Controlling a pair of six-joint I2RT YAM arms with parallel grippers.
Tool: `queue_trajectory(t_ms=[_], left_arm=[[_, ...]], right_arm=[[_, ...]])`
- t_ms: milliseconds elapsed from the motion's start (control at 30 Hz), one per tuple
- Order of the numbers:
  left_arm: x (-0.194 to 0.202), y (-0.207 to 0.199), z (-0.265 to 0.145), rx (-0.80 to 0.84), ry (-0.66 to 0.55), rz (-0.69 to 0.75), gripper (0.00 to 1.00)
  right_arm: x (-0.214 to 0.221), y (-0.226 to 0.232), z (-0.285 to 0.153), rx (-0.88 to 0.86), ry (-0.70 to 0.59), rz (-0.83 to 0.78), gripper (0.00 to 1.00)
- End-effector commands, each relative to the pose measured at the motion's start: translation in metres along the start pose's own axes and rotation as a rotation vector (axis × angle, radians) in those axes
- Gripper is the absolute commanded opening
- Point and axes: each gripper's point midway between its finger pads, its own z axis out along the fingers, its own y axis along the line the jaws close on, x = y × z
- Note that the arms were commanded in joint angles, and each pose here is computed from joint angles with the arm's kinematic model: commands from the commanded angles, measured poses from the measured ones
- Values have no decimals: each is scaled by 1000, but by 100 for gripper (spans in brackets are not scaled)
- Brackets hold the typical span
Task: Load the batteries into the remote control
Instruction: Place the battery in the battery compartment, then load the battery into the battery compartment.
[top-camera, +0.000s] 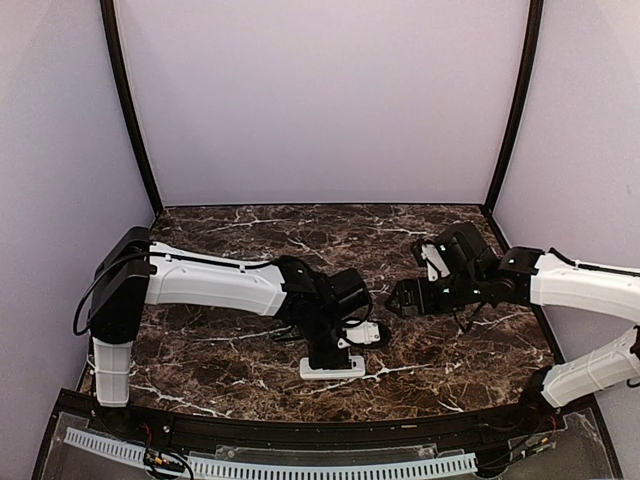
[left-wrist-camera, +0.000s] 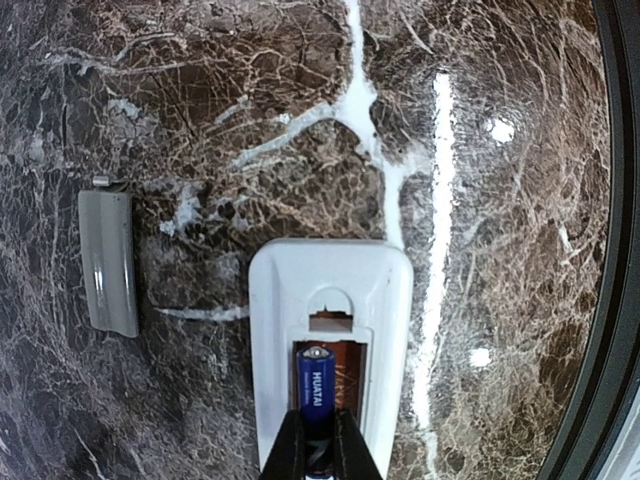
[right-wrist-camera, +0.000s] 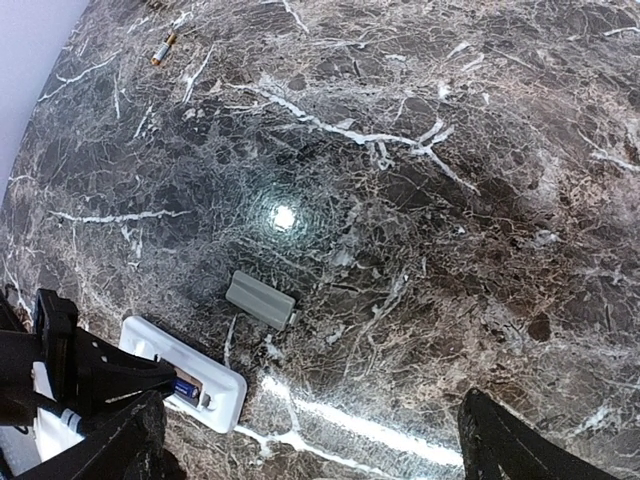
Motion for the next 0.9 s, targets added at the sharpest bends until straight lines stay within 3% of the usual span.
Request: queue_trajectory(t_ms=[0, 700, 767, 867], left_arm=[[1, -1, -1, -5, 27, -20, 6], [-2, 4, -7, -20, 34, -73, 24], [-8, 7, -18, -38, 4, -76, 28], [-33, 13, -60, -31, -164, -90, 36]], right_arm=[[-5, 1, -5, -15, -31, 12, 99], [-8, 6, -11, -42, -47, -18, 99], [-10, 13, -12, -72, -47, -72, 99], [-18, 28, -16, -134, -48, -180, 99]])
